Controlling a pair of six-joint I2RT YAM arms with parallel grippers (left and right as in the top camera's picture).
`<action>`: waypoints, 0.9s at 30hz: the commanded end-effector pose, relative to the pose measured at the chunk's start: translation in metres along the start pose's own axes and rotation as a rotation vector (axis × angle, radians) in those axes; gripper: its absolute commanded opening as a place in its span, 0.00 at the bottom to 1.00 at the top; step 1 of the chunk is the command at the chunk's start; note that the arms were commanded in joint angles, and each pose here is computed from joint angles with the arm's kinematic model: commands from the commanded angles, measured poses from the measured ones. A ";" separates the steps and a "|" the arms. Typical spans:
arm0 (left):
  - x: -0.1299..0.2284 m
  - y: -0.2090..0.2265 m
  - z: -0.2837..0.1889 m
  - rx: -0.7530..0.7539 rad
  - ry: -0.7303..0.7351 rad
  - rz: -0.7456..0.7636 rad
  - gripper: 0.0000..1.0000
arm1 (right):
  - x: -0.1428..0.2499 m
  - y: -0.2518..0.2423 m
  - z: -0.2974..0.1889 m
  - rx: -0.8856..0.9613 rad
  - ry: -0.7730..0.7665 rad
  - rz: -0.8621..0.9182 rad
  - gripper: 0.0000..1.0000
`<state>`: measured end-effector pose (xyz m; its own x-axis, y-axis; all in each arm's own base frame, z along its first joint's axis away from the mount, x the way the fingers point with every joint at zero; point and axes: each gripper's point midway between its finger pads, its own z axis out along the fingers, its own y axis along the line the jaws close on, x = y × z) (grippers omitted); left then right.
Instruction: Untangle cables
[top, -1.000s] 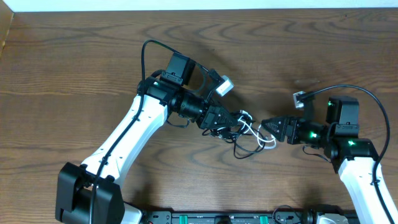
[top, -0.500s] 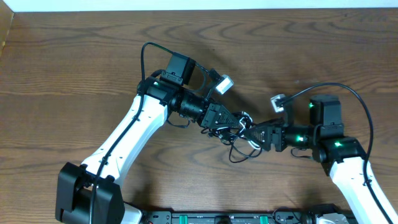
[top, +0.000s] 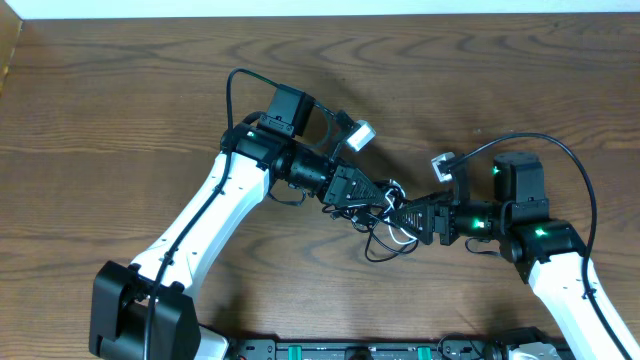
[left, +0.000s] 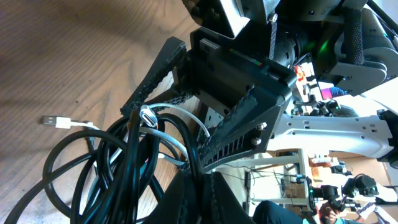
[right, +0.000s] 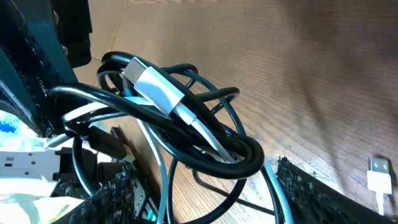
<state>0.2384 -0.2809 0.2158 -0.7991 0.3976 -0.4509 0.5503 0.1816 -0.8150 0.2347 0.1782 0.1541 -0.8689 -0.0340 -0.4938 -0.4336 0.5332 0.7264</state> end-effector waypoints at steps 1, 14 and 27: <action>-0.007 -0.016 -0.005 0.033 -0.020 0.038 0.08 | 0.000 0.002 0.001 -0.006 0.006 -0.021 0.71; -0.007 -0.016 -0.005 0.033 -0.020 0.038 0.08 | 0.000 0.002 0.001 -0.005 0.009 -0.014 0.71; -0.007 -0.016 -0.005 0.033 -0.020 0.038 0.08 | 0.004 0.000 0.001 0.008 0.020 0.003 0.70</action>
<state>0.2384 -0.2809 0.2158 -0.7991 0.3976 -0.4509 0.5503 0.1816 -0.8150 0.2322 0.1769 0.1506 -0.8800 -0.0349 -0.4738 -0.4146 0.5434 0.7300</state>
